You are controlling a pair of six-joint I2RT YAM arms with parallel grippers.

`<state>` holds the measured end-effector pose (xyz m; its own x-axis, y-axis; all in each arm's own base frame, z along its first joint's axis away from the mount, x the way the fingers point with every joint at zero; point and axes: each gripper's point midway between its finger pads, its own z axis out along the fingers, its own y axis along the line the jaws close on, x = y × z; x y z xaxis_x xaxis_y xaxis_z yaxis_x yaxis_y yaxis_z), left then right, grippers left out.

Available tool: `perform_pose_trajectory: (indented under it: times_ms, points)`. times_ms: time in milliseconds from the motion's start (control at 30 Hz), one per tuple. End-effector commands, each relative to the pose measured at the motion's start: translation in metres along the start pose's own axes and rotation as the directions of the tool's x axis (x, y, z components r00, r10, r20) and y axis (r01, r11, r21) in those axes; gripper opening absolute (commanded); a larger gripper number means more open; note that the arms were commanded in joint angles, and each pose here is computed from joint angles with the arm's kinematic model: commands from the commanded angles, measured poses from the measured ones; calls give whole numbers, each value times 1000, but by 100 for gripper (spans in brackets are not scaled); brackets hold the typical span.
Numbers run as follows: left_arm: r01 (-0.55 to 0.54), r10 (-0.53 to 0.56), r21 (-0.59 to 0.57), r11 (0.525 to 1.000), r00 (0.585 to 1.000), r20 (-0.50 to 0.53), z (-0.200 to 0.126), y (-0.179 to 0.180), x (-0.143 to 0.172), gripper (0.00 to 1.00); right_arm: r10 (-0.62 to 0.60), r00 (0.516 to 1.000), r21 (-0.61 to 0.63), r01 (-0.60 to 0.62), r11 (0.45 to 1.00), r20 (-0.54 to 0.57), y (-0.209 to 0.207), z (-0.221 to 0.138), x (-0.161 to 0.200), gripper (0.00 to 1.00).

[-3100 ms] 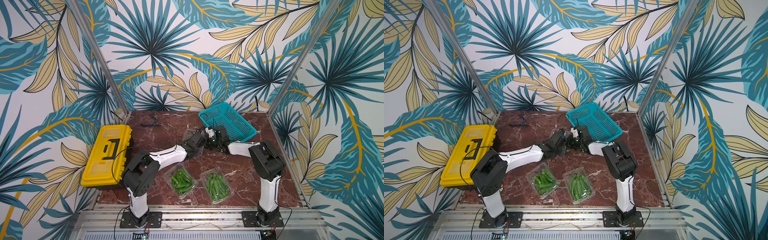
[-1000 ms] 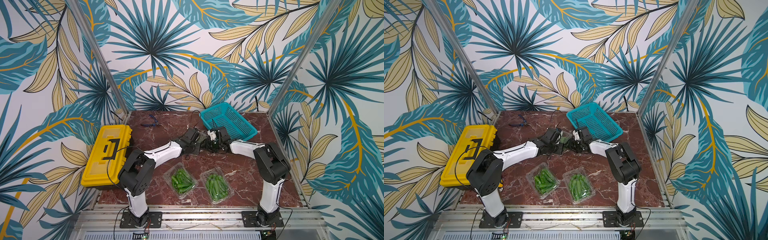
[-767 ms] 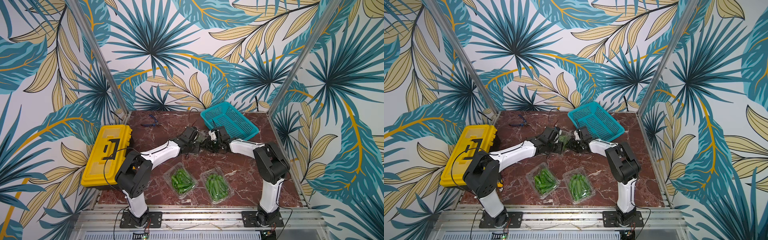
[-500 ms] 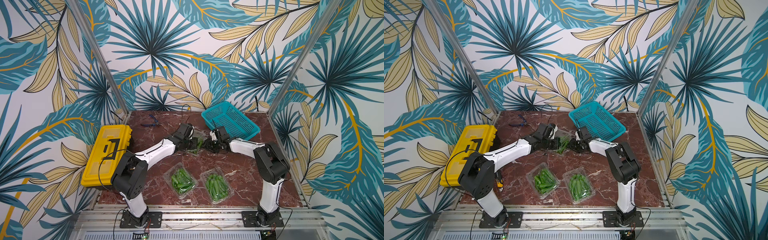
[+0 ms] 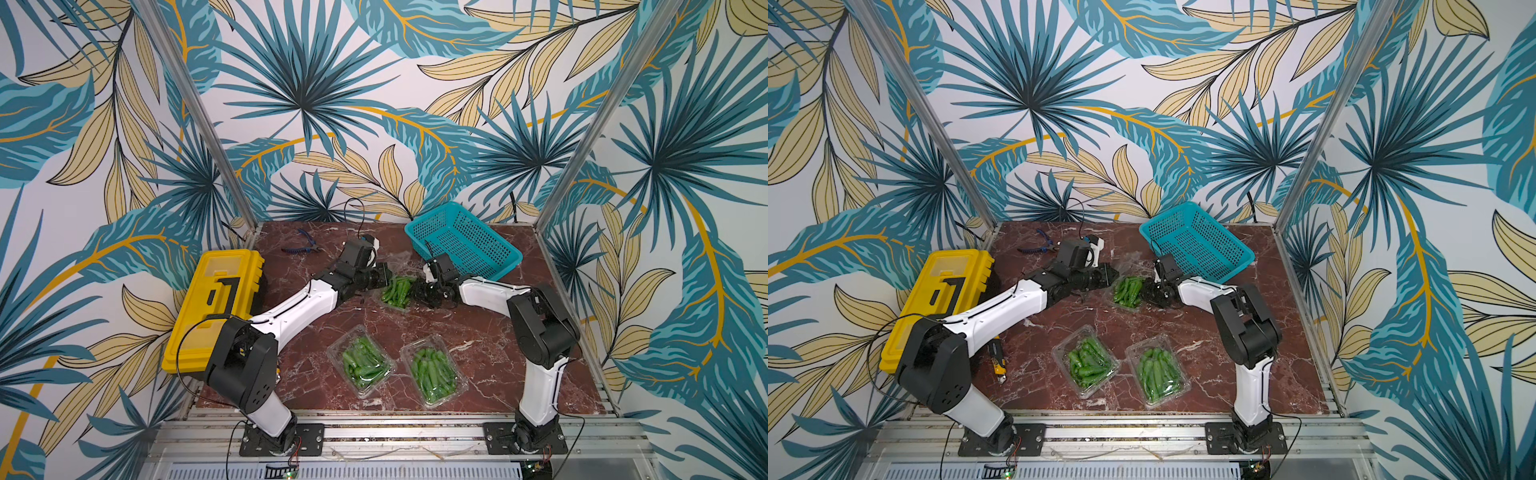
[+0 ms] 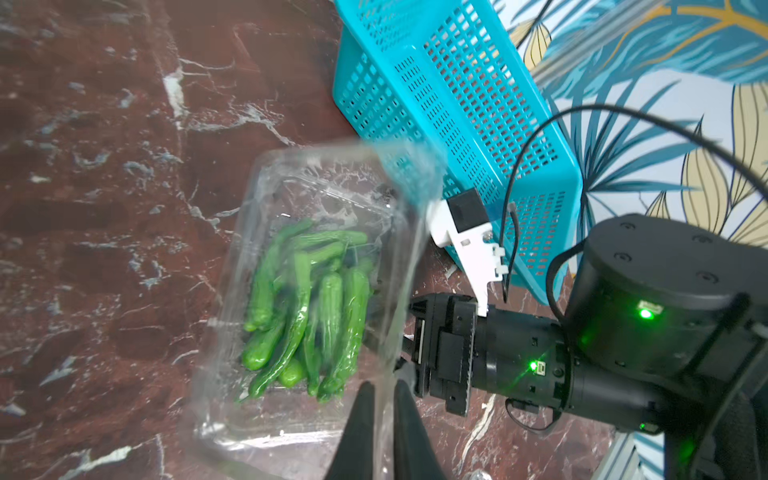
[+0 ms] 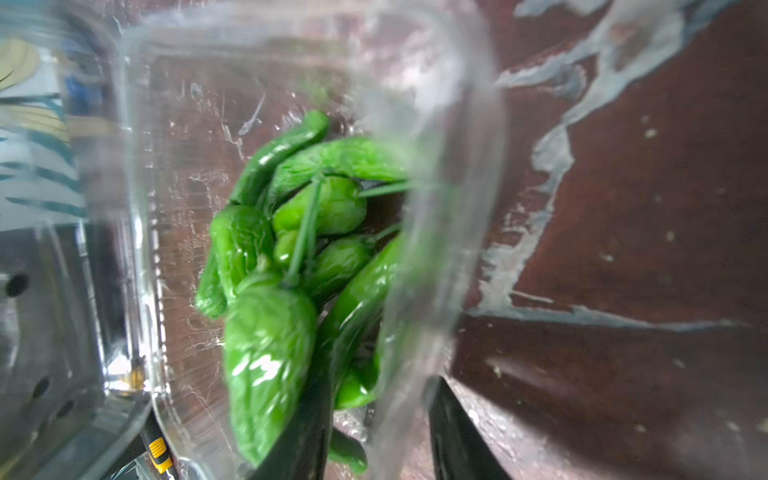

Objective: Take small green peppers out of containers
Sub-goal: Open the packing box at the center of the board.

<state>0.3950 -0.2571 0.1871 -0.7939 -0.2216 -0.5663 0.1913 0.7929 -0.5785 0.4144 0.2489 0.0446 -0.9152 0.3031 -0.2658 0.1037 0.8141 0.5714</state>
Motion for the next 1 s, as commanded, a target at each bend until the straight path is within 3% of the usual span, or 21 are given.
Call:
perform_pose_trajectory:
  times_ms: [0,100,333,700,833,967]
  points:
    - [14,-10,-37,999,994,105,-14,6,-17,23,-45,998,17,44,999,36,5,-17,-2,41]
    - [28,-17,-74,997,988,151,-23,12,-23,42,-72,996,51,70,996,50,5,-21,-2,41]
    - [17,15,-145,989,975,220,-38,26,-30,61,-147,986,99,139,985,82,12,-33,-6,41]
    - [74,-34,-184,980,978,208,-36,55,-20,70,-257,960,84,248,965,111,53,-46,-12,41]
    - [27,13,-195,980,979,203,-38,57,-20,74,-266,960,26,264,964,85,72,-37,-13,41]
    - [-15,54,-190,982,979,197,-43,55,-18,75,-278,957,53,274,960,85,74,-36,-15,41]
